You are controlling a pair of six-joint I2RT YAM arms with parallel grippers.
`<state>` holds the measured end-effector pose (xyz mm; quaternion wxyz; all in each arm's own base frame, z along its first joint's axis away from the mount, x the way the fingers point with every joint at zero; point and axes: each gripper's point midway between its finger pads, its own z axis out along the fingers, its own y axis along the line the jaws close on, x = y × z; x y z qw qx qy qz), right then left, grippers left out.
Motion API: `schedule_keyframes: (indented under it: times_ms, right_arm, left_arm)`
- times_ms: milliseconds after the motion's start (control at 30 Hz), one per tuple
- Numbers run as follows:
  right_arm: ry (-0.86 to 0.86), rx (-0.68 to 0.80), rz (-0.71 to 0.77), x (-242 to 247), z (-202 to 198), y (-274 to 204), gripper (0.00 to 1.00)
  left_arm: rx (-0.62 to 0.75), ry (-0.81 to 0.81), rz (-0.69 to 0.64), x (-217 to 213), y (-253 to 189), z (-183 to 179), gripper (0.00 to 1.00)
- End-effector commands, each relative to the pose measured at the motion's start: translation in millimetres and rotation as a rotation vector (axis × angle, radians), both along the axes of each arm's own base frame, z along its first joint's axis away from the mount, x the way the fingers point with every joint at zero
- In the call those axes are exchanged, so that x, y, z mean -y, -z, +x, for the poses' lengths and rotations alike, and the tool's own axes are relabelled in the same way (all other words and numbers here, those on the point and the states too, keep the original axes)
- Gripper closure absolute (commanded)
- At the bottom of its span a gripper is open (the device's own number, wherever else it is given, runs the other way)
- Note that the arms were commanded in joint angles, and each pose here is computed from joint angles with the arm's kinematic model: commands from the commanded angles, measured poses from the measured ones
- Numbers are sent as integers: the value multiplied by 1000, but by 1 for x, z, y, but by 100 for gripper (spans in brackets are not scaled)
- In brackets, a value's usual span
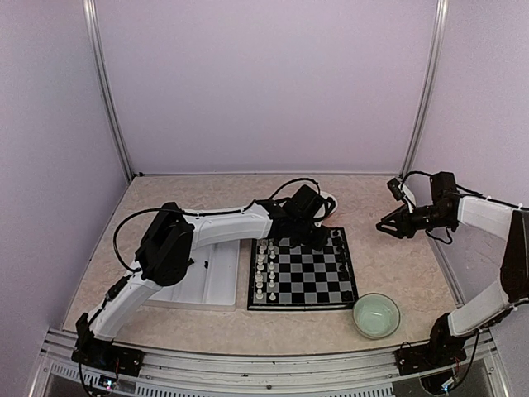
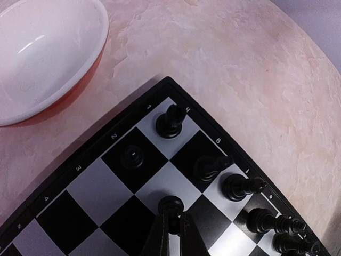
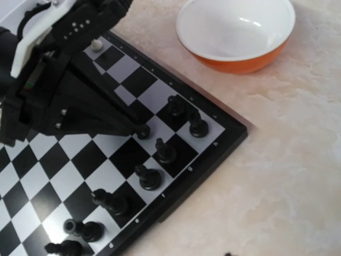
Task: Set up the chess pieces on the board
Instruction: Place the pawn on b7.
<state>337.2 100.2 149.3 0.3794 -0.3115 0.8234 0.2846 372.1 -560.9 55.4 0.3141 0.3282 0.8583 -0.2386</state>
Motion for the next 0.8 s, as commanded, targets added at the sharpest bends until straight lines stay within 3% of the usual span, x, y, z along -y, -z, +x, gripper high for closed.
schedule_keyframes:
  times_ms: [0, 767]
  right_arm:
    - [-16, -15, 17, -3, -2, 4, 58]
    - [-23, -23, 22, -4, -2, 5, 58]
  left_arm:
    - [-2, -12, -28, 6, 3, 6, 96]
    - [-13, -9, -62, 9, -5, 9, 79]
